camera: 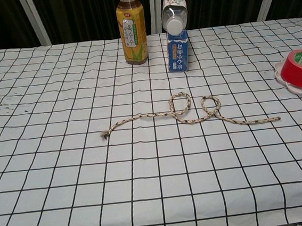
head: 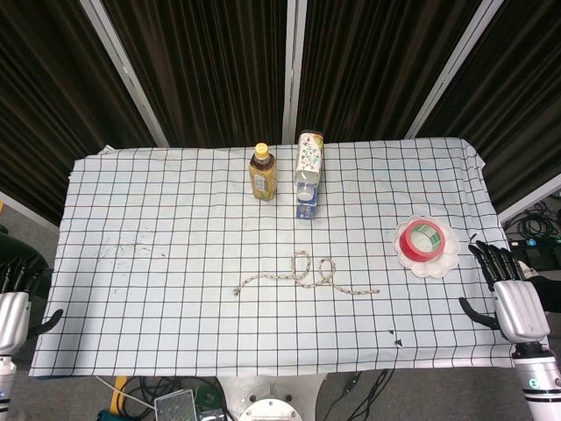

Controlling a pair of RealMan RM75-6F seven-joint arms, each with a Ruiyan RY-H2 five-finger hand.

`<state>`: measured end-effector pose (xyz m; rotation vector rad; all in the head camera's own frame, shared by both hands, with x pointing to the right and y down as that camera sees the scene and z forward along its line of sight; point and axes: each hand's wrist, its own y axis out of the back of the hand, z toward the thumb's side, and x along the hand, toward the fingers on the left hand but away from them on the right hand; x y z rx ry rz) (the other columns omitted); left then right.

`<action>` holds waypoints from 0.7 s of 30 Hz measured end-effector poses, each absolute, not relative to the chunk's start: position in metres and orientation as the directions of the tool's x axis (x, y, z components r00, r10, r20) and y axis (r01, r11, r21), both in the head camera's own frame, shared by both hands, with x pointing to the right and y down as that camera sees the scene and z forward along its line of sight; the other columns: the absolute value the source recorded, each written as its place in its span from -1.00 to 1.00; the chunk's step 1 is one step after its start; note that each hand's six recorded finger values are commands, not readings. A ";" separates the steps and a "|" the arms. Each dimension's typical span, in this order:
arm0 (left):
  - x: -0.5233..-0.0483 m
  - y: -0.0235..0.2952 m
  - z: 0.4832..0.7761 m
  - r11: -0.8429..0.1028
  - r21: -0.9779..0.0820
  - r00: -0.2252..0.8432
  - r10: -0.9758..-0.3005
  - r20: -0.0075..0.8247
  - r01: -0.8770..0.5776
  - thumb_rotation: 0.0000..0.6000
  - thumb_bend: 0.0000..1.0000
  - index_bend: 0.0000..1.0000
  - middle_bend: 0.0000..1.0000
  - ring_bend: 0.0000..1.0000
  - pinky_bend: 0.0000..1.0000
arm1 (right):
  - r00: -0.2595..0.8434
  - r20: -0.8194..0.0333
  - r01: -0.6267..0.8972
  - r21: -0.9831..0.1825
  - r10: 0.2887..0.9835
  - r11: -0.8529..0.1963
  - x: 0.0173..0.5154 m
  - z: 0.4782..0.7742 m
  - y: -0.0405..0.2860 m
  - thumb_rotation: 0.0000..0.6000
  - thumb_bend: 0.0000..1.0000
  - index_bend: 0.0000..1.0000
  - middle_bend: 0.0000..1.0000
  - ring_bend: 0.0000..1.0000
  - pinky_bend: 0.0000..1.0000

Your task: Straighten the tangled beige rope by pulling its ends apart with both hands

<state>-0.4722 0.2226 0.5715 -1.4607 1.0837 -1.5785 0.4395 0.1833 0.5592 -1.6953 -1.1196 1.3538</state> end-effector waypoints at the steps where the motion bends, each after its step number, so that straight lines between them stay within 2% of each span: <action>1: -0.472 0.223 0.572 -0.390 -0.920 -0.103 -0.914 0.392 -0.035 1.00 -0.68 -0.52 -0.88 -1.00 -1.00 | 0.087 -0.385 0.204 -0.896 0.919 -0.395 0.439 0.559 0.183 1.00 -0.55 -1.00 -0.92 -1.00 -1.00; 11: -0.468 0.221 0.575 -0.389 -0.921 -0.095 -0.916 0.390 -0.033 1.00 -0.68 -0.52 -0.88 -1.00 -1.00 | 0.139 -0.430 0.202 -0.870 0.892 -0.451 0.425 0.567 0.181 1.00 -0.56 -0.95 -0.84 -1.00 -1.00; 14: -0.466 0.219 0.575 -0.388 -0.921 -0.082 -0.918 0.389 -0.031 1.00 -0.68 -0.52 -0.88 -1.00 -1.00 | 0.173 -0.445 0.204 -0.857 0.879 -0.474 0.412 0.574 0.176 1.00 -0.61 -0.75 -0.76 -1.00 -1.00; 17: -0.463 0.217 0.577 -0.393 -0.919 -0.069 -0.916 0.394 -0.028 1.00 -0.68 -0.52 -0.88 -1.00 -1.00 | 0.210 -0.467 0.200 -0.839 0.859 -0.505 0.396 0.588 0.170 1.00 -0.63 -0.42 -0.70 -1.00 -1.00; 21: -0.462 0.216 0.579 -0.397 -0.917 -0.063 -0.915 0.398 -0.034 1.00 -0.68 -0.52 -0.88 -1.00 -1.00 | 0.264 -0.521 0.163 -0.805 0.811 -0.570 0.367 0.619 0.164 1.00 -0.64 -0.23 -0.68 -1.00 -1.00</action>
